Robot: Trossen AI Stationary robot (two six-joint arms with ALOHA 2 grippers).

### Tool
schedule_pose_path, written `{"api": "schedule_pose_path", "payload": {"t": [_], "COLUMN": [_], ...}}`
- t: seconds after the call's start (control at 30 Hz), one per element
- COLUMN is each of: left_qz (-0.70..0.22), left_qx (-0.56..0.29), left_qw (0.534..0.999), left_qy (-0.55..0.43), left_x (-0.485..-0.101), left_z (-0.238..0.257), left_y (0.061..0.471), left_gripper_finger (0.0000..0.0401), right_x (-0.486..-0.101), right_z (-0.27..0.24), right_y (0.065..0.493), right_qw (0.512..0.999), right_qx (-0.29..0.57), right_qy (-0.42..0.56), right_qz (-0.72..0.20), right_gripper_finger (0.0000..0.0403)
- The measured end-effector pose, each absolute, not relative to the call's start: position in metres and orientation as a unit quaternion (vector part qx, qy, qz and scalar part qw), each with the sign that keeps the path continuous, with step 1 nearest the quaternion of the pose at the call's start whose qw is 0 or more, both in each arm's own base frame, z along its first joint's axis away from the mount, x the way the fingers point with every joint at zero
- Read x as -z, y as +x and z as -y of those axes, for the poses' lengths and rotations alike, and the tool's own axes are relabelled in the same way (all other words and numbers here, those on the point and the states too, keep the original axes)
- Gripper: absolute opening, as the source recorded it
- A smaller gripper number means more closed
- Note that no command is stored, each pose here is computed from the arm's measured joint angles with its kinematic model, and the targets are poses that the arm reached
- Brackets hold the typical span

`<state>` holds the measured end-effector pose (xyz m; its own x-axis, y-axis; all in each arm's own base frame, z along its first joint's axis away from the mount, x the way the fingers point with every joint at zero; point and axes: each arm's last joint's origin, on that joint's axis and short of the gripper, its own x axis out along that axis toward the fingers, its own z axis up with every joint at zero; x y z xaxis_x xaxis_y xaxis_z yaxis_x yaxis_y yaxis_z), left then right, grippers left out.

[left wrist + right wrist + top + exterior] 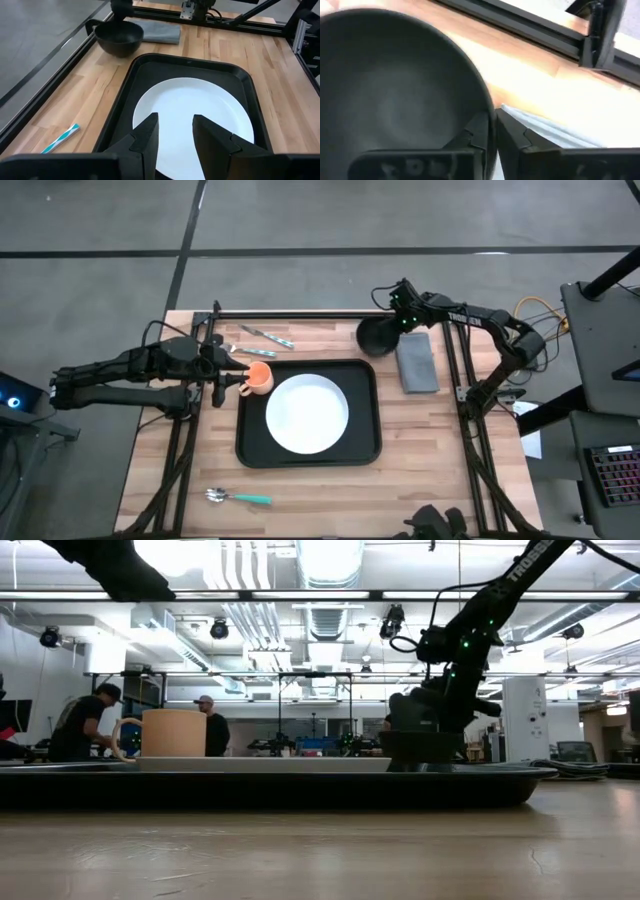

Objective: Set up tray
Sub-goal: Put the black bowl on the white plate

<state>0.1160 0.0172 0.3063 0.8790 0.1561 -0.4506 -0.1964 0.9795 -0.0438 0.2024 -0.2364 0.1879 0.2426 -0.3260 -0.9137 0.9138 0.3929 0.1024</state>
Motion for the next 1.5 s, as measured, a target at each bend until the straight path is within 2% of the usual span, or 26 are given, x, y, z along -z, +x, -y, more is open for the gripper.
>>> {"api": "schedule_pose_path", "payload": {"t": [0.13, 0.37, 0.7, 0.9, 1.13, 1.5], "left_qz": [-0.228, -0.228, -0.236, -0.253, -0.266, -0.257], "left_qx": [-0.091, -0.091, -0.091, -0.091, -0.091, -0.091], "left_qw": [0.968, 0.968, 0.966, 0.962, 0.959, 0.961], "left_qy": [-0.044, -0.044, -0.044, -0.045, -0.046, -0.045], "left_x": [-0.306, -0.306, -0.305, -0.301, -0.298, -0.3], "left_z": [-0.017, -0.017, -0.018, -0.019, -0.02, -0.019], "left_y": [0.116, 0.116, 0.119, 0.127, 0.134, 0.131], "left_gripper_finger": [0.0101, 0.0101, 0.0101, 0.0101, 0.0101, 0.0101], "right_x": [-0.2, -0.244, -0.3, -0.32, -0.332, -0.314], "right_z": [0.233, 0.218, 0.157, 0.101, 0.058, 0.084], "right_y": [0.199, 0.187, 0.192, 0.232, 0.304, 0.401], "right_qw": [0.718, 0.723, 0.796, 0.836, 0.831, 0.827], "right_qx": [0.437, 0.43, 0.304, 0.19, 0.097, 0.058], "right_qy": [0.34, 0.336, 0.345, 0.306, 0.239, 0.17], "right_qz": [-0.421, -0.423, -0.394, -0.414, -0.493, -0.533], "right_gripper_finger": [0.001, 0.0009, 0.0008, 0.0008, 0.0008, 0.0008]}}
